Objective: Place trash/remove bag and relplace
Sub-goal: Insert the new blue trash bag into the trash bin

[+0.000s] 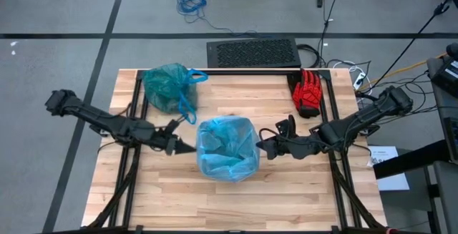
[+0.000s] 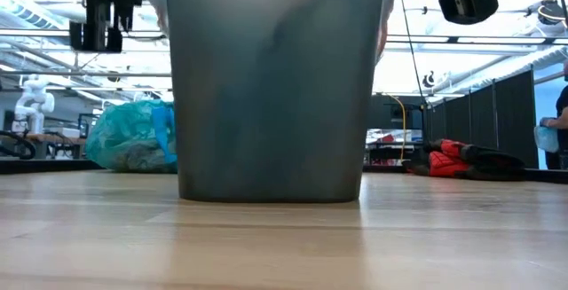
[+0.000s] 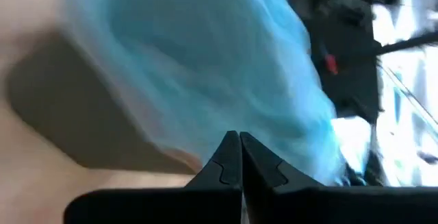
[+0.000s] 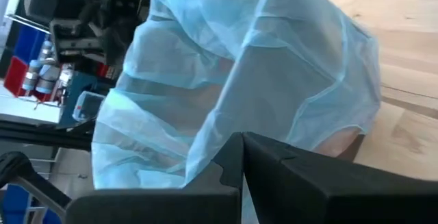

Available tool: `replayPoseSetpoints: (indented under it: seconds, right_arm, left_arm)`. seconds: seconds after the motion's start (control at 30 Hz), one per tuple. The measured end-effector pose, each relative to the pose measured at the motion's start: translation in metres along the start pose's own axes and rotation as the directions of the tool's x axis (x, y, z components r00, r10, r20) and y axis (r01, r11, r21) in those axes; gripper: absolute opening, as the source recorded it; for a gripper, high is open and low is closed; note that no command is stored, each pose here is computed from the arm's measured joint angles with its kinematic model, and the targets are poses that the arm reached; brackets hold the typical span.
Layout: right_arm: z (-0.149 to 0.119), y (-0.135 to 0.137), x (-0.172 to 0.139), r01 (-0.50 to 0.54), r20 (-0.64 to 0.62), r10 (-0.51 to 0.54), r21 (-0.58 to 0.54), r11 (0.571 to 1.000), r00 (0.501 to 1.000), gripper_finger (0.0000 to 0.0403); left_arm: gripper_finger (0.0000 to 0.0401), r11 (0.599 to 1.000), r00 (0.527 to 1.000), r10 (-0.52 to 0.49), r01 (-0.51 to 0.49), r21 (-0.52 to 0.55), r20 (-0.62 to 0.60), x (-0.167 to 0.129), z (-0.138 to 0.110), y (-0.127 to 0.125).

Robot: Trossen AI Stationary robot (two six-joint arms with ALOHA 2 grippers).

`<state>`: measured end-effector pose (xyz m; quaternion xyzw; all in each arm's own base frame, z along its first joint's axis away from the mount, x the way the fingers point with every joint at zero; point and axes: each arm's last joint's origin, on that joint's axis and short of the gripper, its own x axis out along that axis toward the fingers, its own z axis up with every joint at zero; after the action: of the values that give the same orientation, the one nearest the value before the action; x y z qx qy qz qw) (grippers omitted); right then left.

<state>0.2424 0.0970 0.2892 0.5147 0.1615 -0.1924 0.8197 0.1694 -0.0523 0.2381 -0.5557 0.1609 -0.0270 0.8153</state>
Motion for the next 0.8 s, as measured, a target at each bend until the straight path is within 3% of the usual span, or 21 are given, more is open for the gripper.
replayPoseSetpoints:
  seconds: [0.07,0.17,0.4,0.8]
  right_arm:
    - [0.0,0.001,0.0,-0.012,-0.003,0.012,0.003,1.0,1.0,0.0]
    - [-0.004,0.001,-0.002,-0.013,-0.019,0.013,0.006,1.0,1.0,0.0]
    - [-0.008,-0.008,0.006,0.078,-0.052,-0.078,0.004,0.997,0.996,0.0]
    - [-0.017,-0.024,0.037,0.198,-0.153,-0.203,-0.046,0.979,0.967,0.0]
  left_arm:
    - [0.0,0.998,0.998,-0.055,0.055,0.001,-0.014,0.004,-0.005,-0.006]
    - [0.0,0.998,0.998,-0.061,0.061,0.005,-0.003,0.012,-0.009,-0.007]
    - [0.0,0.999,0.998,0.05,-0.049,0.022,-0.043,0.032,-0.018,0.009]
    - [0.0,0.987,0.986,0.154,-0.15,0.054,-0.067,0.052,-0.024,0.027]
